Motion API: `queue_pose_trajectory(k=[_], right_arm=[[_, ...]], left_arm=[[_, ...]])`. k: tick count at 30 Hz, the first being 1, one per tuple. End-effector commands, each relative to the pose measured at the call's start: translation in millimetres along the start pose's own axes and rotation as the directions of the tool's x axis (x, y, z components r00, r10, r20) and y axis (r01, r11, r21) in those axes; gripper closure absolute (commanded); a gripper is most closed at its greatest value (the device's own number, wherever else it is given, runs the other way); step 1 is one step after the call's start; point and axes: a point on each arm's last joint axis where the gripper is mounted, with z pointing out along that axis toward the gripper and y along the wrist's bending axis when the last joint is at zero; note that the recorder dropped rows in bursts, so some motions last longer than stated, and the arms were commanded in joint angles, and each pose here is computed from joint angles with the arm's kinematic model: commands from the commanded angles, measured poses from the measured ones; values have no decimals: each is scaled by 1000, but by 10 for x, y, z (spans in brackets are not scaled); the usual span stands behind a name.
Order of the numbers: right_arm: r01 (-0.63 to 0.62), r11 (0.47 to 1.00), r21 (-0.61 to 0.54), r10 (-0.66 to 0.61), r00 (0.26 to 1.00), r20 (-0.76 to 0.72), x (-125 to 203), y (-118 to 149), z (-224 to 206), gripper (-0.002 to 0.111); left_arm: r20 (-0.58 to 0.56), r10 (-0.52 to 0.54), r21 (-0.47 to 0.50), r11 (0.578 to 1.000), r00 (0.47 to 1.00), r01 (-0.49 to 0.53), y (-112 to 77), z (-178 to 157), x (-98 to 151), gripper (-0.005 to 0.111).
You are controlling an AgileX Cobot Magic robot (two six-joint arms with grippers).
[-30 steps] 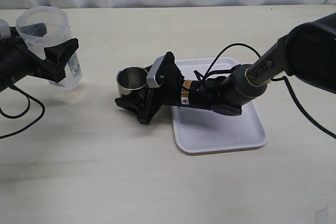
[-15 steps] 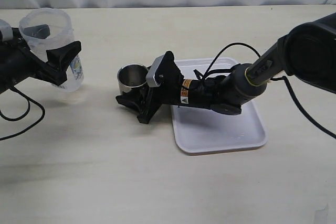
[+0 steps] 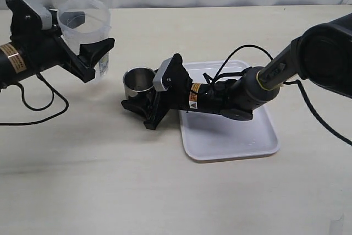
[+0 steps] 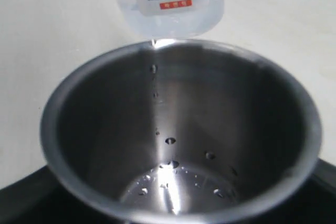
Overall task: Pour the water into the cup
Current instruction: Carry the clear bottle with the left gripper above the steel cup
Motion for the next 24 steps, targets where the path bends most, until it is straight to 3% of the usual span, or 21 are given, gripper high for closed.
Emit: queue_pose_trajectory(k=[1,6,17,24], right_arm=[[3,1000,-1,-3,1000,3,-4,-1,8,104],[3,1000,-1,-3,1000,3,-4,-1,8,104],[3,1000,-1,-3,1000,3,-4,-1,8,104],[3,1000,1,-3,1000,4,-5,-2,8,104]], left_arm=[[1,64,6,998,998,-64,17,103,-75,107],[-13,147,47,988,989,-146,18,199,24,107],[-17,219,151,965,976,-214,-35,420,181,107],[8,374,165,914,927,-370,-119,467,160,107]])
